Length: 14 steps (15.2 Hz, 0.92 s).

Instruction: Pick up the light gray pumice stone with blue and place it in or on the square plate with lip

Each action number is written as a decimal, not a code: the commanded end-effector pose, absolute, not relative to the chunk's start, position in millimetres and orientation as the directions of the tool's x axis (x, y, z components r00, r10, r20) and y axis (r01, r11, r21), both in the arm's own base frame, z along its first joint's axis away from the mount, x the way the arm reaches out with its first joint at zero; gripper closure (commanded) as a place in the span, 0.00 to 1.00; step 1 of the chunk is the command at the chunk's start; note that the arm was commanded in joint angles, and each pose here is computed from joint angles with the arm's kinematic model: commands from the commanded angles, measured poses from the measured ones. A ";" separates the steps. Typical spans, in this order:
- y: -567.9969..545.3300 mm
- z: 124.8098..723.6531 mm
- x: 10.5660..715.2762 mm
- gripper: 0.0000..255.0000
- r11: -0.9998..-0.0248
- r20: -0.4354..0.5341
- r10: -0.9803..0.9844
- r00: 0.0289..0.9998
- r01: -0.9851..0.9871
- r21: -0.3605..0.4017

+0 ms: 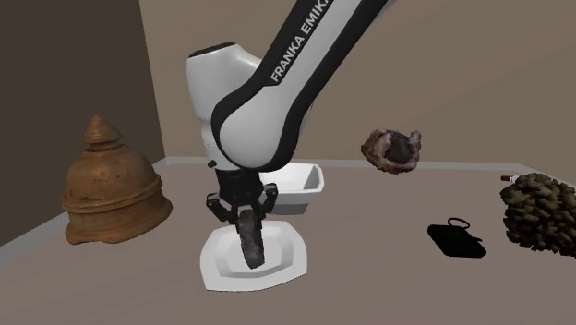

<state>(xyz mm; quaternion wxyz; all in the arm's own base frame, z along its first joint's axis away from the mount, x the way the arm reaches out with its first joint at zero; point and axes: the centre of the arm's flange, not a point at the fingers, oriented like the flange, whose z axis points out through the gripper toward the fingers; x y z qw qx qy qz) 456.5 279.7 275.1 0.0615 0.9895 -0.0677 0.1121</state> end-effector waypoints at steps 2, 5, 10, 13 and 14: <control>278.9 269.8 454.4 0.00 -0.983 0.220 -0.121 0.968 -0.148 0.111; 279.3 270.3 454.4 0.00 -0.983 0.220 -0.121 0.968 -0.148 0.111; 284.2 309.1 447.4 0.00 -0.983 0.220 -0.121 0.968 -0.148 0.111; 285.6 319.2 445.3 0.00 -0.983 0.220 -0.121 0.968 -0.148 0.111; 285.6 319.1 445.2 0.00 -0.983 0.220 -0.121 0.968 -0.148 0.111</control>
